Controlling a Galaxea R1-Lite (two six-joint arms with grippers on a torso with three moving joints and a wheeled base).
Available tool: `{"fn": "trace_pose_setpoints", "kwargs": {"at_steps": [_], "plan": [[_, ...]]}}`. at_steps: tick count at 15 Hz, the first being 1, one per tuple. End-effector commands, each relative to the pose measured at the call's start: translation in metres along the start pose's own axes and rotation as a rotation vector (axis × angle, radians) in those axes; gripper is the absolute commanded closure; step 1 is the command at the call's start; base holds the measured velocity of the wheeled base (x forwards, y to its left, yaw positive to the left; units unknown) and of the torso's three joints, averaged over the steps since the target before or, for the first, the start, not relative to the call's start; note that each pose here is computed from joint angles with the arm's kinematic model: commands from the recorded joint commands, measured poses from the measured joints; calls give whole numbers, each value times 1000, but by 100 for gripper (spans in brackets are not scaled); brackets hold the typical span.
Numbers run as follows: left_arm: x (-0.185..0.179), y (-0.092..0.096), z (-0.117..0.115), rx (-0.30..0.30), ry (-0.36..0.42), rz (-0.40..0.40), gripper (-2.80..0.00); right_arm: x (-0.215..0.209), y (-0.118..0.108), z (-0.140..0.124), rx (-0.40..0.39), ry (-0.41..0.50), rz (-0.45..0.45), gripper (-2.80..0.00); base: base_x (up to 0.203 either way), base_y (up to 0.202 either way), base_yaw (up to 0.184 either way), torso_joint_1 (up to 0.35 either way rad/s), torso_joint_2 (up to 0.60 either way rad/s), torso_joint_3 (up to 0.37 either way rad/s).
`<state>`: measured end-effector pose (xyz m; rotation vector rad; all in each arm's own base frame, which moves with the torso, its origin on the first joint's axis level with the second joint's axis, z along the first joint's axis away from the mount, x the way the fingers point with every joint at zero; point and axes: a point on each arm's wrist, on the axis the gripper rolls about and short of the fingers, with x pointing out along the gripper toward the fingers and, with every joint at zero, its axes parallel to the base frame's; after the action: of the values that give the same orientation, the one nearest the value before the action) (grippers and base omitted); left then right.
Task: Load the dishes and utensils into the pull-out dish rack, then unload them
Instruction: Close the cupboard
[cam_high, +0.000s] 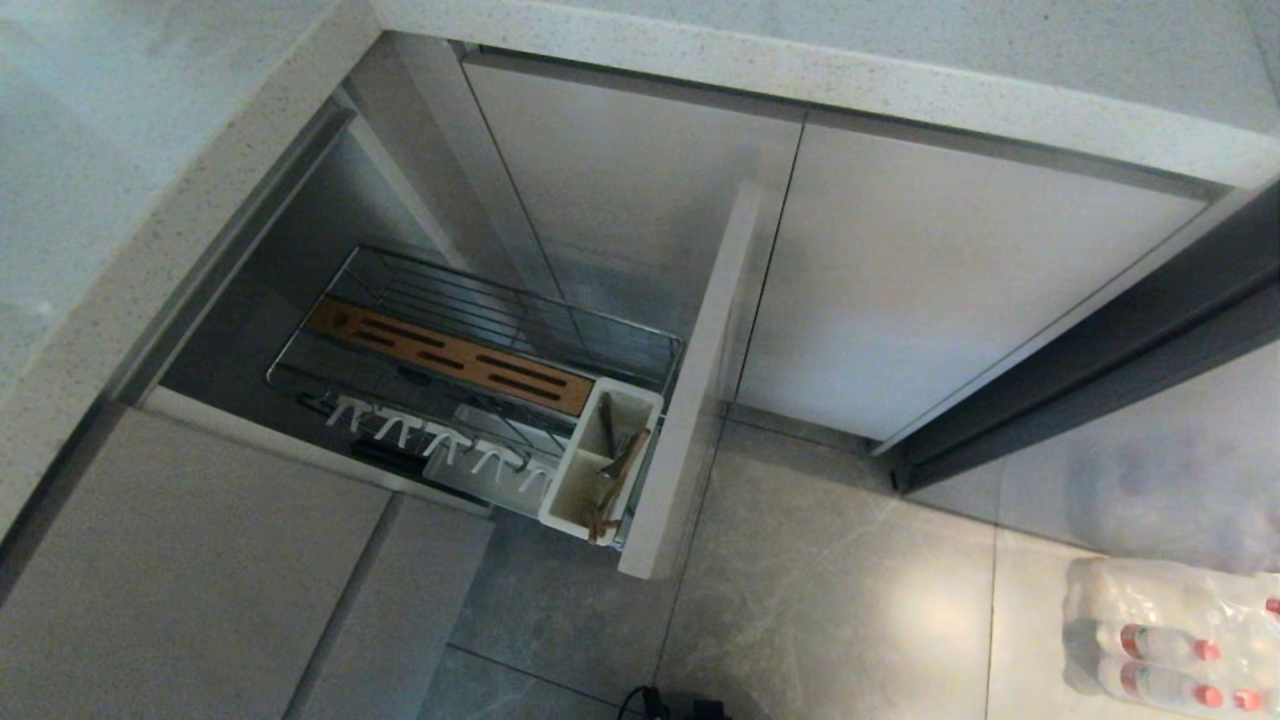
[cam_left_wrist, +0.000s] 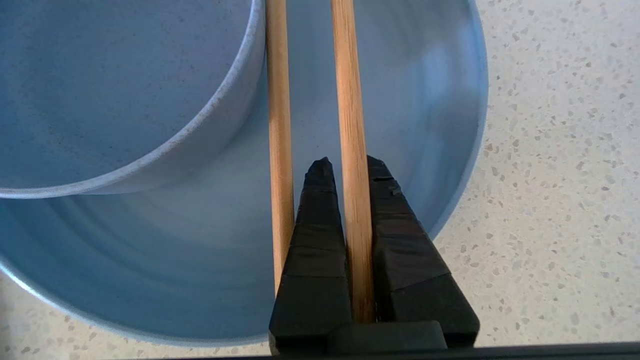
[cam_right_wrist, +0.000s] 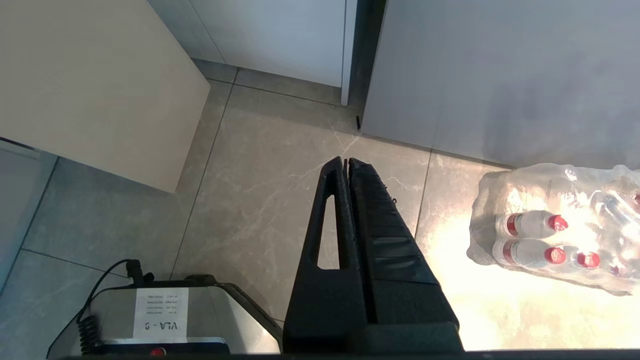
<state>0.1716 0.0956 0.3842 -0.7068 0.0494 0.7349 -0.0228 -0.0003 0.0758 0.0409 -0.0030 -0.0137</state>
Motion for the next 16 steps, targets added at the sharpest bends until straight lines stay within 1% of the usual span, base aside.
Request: {"fn": "trace_pose_setpoints", "kwargs": {"at_steps": [1,4,5,12,13,16], "plan": [[1,1,-1,-4,3,7,0,0,0,0,1,1,0,0,0,0,0,0,0,0],[3,1,-1,-2,5,10,0,0,0,0,1,1,0,0,0,0,0,0,0,0],[3,1,0,-3,3,12,-280,0,0,0,1,1,0,0,0,0,0,0,0,0],[-4,-2,6,-7,-31,-17,-280,0,0,0,1,1,0,0,0,0,0,0,0,0],[-8,-4,8,-7,-42,-27,-280,0,0,0,1,1,0,0,0,0,0,0,0,0],[-21,-8,17,-9,-106,-79,-280,0,0,0,1,1,0,0,0,0,0,0,0,0]]}}
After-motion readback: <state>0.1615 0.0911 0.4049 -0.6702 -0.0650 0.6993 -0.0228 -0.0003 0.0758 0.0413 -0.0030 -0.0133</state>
